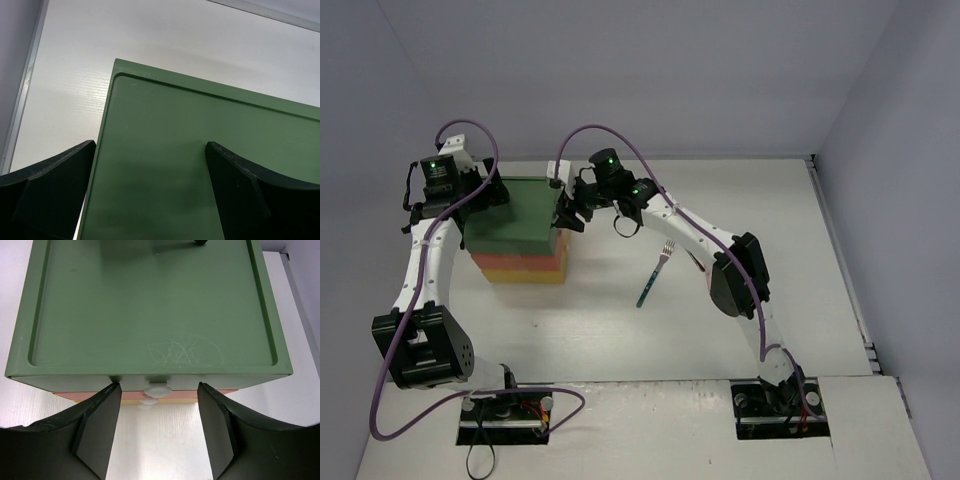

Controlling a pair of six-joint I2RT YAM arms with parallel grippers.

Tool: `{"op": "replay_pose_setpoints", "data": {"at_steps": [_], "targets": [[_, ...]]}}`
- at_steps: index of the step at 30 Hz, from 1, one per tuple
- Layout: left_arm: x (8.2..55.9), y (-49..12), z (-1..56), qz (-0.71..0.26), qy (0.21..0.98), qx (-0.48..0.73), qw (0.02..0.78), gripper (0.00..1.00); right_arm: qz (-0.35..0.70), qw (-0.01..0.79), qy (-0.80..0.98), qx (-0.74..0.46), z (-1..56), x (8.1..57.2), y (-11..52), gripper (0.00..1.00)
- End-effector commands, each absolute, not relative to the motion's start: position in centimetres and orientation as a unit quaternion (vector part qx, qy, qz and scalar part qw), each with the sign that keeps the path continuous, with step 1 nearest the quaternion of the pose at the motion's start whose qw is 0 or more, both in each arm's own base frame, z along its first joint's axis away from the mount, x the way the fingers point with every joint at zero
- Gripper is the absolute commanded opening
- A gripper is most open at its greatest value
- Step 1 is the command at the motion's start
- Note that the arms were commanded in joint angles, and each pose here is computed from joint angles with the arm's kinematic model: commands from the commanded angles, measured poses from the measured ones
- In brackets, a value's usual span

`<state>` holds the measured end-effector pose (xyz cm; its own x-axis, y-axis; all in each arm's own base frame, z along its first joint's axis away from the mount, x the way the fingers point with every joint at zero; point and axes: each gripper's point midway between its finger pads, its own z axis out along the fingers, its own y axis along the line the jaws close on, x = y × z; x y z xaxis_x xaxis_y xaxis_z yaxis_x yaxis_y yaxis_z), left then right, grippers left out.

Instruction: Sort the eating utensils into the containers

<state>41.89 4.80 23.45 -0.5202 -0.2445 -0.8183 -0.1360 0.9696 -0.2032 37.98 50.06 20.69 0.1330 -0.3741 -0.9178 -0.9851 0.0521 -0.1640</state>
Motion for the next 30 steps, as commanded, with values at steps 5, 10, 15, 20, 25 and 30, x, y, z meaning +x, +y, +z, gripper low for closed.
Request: {"op": "replay_pose_setpoints", "data": {"at_steps": [5, 10, 15, 20, 25, 30], "targets": [[41.1, 4.5, 21.5, -0.058, 0.886, -0.105, 0.448, 0.87, 0.352, 0.492, 0.512, -0.609, 24.3, 37.4, 51.9, 0.53], [41.1, 4.5, 21.5, -0.058, 0.886, -0.105, 0.448, 0.87, 0.355, 0.489, 0.509, -0.613, 24.0, 37.2, 52.1, 0.48], [41.0, 4.5, 21.6, -0.058, 0.886, -0.106, 0.448, 0.87, 0.359, 0.486, 0.507, -0.615, 23.7, 37.1, 52.2, 0.37], [41.0, 4.5, 21.5, -0.057, 0.886, -0.105, 0.448, 0.87, 0.357, 0.488, 0.505, -0.616, 23.8, 37.1, 52.1, 0.24], [41.0, 4.5, 21.5, -0.057, 0.886, -0.106, 0.448, 0.87, 0.352, 0.497, 0.499, -0.617, 24.7, 37.2, 52.0, 0.14], [41.0, 4.6, 21.5, -0.056, 0.886, -0.106, 0.447, 0.87, 0.351, 0.503, 0.492, -0.617, 25.6, 37.1, 51.9, 0.03]]}}
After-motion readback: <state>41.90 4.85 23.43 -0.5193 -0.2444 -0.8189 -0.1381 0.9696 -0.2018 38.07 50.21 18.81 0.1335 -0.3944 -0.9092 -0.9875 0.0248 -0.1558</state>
